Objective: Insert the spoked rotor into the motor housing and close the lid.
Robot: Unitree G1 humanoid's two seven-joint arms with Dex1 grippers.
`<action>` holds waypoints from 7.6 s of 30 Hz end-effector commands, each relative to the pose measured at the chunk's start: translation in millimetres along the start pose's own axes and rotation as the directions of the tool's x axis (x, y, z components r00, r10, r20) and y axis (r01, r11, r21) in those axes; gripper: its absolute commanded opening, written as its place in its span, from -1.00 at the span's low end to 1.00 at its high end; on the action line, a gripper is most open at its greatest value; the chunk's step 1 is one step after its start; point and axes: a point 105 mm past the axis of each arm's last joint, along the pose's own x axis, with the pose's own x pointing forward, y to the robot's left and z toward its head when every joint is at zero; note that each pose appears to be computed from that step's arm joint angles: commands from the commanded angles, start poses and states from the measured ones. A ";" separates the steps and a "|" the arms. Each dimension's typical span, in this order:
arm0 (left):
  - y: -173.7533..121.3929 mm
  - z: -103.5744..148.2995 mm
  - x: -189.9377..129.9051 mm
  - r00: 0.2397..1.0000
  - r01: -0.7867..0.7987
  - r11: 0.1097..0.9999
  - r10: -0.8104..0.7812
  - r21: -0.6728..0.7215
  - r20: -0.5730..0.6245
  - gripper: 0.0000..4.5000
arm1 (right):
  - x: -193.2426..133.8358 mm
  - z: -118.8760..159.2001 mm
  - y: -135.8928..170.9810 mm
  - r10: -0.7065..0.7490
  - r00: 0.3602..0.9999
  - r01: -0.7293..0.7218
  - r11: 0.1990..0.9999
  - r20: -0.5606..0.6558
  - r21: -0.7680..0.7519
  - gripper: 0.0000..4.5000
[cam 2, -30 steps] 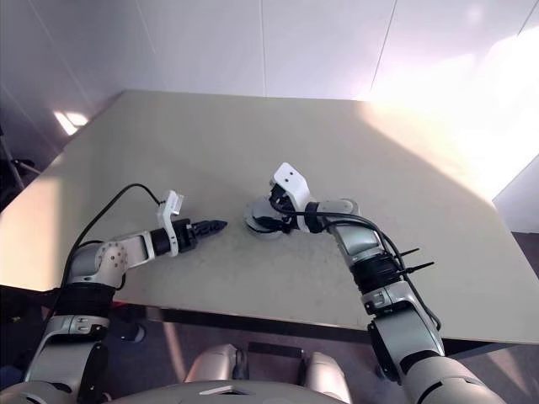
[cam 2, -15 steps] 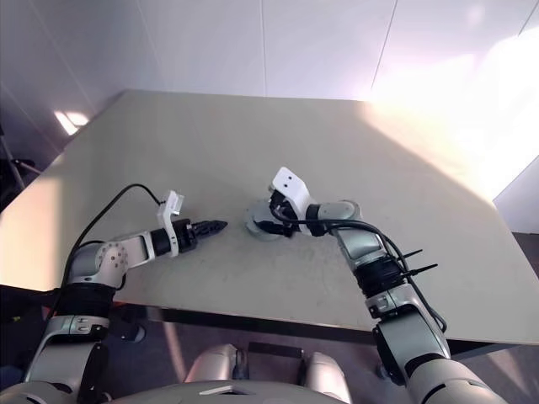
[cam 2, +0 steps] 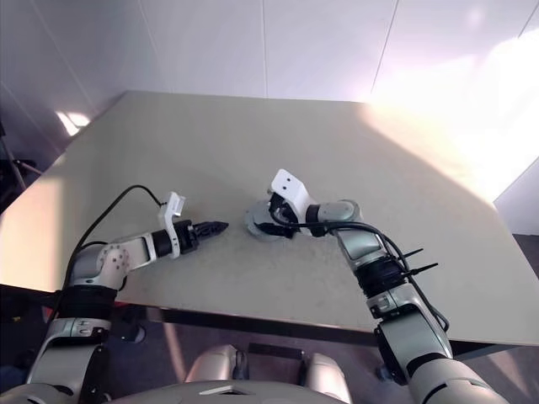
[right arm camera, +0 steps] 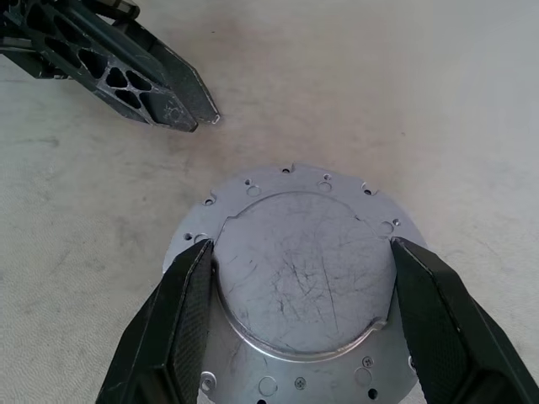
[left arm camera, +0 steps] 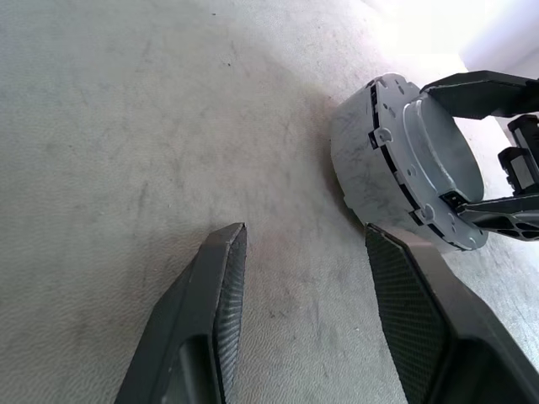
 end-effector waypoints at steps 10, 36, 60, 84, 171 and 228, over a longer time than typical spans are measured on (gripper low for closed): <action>-5.7 -10.2 3.5 1.000 0.012 1.000 -0.012 -0.019 -0.019 0.06 | 3.7 -21.5 0.1 0.011 0.995 -0.002 0.996 -0.101 0.090 0.41; -13.1 -18.3 8.4 0.999 0.028 0.999 -0.029 -0.044 -0.025 0.06 | 19.2 -37.0 -12.7 -0.043 0.976 0.049 0.998 -0.214 0.027 0.41; -15.9 -22.4 6.8 0.999 0.034 0.998 -0.036 -0.047 -0.038 0.06 | 12.4 -11.0 2.7 0.119 0.990 -0.111 0.989 -0.073 0.096 0.41; -14.2 -22.6 5.5 0.999 0.029 0.999 -0.031 -0.046 -0.042 0.06 | 12.3 -16.0 18.7 0.195 0.979 -0.195 0.981 -0.064 -0.003 0.41; -9.4 -23.1 3.6 0.999 0.014 0.999 -0.015 -0.042 -0.047 0.06 | -1.5 -12.2 6.5 0.149 0.989 -0.149 0.989 -0.007 0.025 0.41; -34.1 -8.0 40.8 0.993 0.081 0.981 -0.095 -0.174 -0.075 -1.00 | -34.0 41.7 -15.7 0.042 0.982 -0.053 0.997 0.185 0.059 1.00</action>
